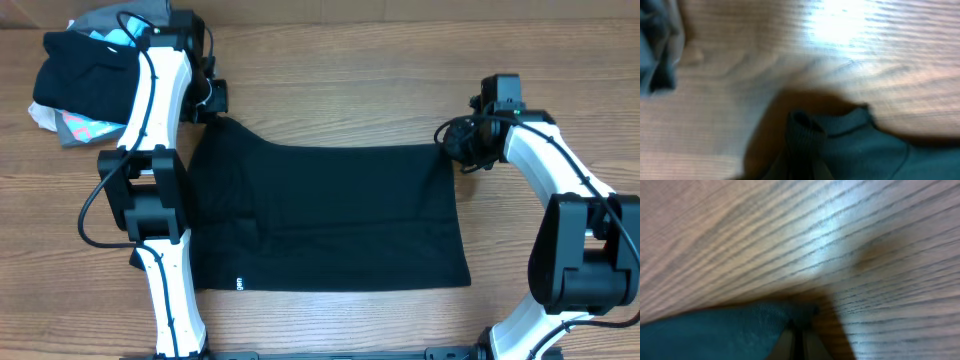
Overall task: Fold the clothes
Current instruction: 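Fold the top edge down toward the bottom with both grippers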
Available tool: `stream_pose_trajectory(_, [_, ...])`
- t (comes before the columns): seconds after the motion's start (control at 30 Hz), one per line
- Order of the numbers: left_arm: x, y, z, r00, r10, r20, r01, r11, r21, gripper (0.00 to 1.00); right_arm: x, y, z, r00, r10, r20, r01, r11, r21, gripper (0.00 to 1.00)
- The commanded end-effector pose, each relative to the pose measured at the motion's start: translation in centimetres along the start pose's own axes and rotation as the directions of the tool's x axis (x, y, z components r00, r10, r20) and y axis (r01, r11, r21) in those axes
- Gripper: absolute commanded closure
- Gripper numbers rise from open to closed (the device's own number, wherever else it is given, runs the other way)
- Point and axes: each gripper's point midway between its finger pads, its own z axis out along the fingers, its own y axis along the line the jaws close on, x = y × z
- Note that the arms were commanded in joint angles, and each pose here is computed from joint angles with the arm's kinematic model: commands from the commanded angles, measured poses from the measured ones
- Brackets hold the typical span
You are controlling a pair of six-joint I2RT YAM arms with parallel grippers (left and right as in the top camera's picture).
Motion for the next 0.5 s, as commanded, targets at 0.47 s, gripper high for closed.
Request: stream_pose_trajectory(0.47, [5.8, -0.5, -3.1, 0.962, -0.157, -0.225, 0.163, 0.987, 0.009, 0.96, 2.2, -1.0, -3.5, 0.976, 0.156, -0.149, -0.145, 0.986, 0.085, 0.96])
